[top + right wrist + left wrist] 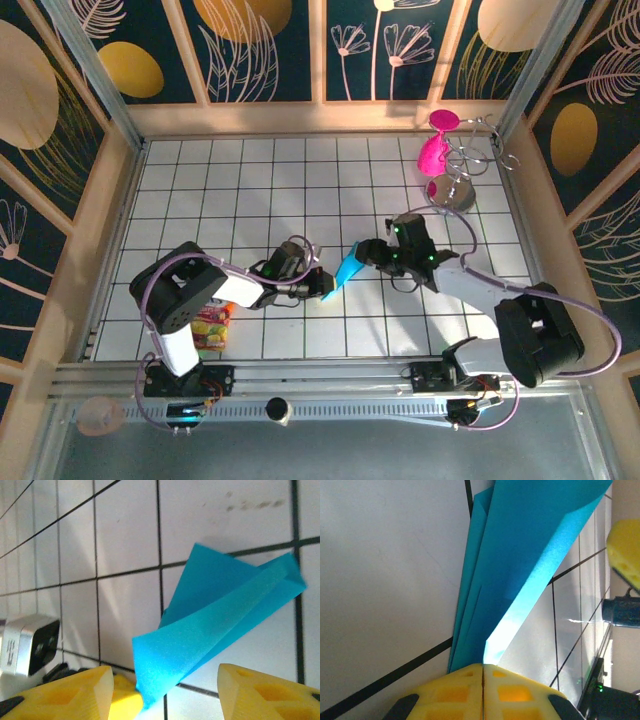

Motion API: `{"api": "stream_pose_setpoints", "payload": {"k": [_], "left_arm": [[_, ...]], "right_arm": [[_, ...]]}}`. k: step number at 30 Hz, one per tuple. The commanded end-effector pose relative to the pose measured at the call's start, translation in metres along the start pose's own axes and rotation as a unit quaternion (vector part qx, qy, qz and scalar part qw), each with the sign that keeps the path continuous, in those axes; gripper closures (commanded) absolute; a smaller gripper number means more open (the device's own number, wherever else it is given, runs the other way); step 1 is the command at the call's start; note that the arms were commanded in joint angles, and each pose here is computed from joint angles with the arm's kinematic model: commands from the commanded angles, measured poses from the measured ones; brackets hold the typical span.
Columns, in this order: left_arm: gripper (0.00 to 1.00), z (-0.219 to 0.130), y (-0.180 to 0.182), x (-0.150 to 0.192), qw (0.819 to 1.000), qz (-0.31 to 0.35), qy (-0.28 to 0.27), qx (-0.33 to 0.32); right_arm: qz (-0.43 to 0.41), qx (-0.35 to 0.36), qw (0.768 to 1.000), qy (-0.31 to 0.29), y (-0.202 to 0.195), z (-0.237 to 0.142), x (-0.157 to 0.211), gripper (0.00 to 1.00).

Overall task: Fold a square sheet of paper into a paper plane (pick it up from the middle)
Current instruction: Fold the wing for the fifth time at the center of the table.

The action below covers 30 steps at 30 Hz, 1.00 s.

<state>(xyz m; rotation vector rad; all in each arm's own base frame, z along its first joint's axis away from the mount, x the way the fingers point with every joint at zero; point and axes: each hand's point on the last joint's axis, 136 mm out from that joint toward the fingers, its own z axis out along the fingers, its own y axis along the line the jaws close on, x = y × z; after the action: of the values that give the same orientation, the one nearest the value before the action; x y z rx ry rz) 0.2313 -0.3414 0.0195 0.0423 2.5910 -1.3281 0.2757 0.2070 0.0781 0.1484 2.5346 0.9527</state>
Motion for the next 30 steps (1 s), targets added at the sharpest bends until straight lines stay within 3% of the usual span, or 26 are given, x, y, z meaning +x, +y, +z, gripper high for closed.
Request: {"api": "stream_pose_setpoints", "payload": {"k": [1, 5, 20, 30], "left_arm": [[0.91, 0.001, 0.02, 0.013, 0.999, -0.037, 0.018, -0.015], [0.91, 0.0, 0.014, 0.011, 0.999, -0.038, 0.015, -0.004], [0.89, -0.002, 0.006, 0.007, 0.999, -0.041, 0.008, 0.01], [0.7, -0.023, -0.011, -0.015, 0.999, 0.009, -0.037, -0.023]], "right_arm": [[-0.009, -0.057, 0.998, 0.018, 0.014, 0.002, 0.008, 0.43], [0.004, 0.051, 0.999, 0.019, -0.023, 0.013, 0.009, 0.44], [-0.012, 0.132, 0.989, 0.058, -0.041, 0.055, 0.011, 0.42], [-0.002, 0.199, 0.976, 0.084, -0.066, 0.067, 0.025, 0.44]]}}
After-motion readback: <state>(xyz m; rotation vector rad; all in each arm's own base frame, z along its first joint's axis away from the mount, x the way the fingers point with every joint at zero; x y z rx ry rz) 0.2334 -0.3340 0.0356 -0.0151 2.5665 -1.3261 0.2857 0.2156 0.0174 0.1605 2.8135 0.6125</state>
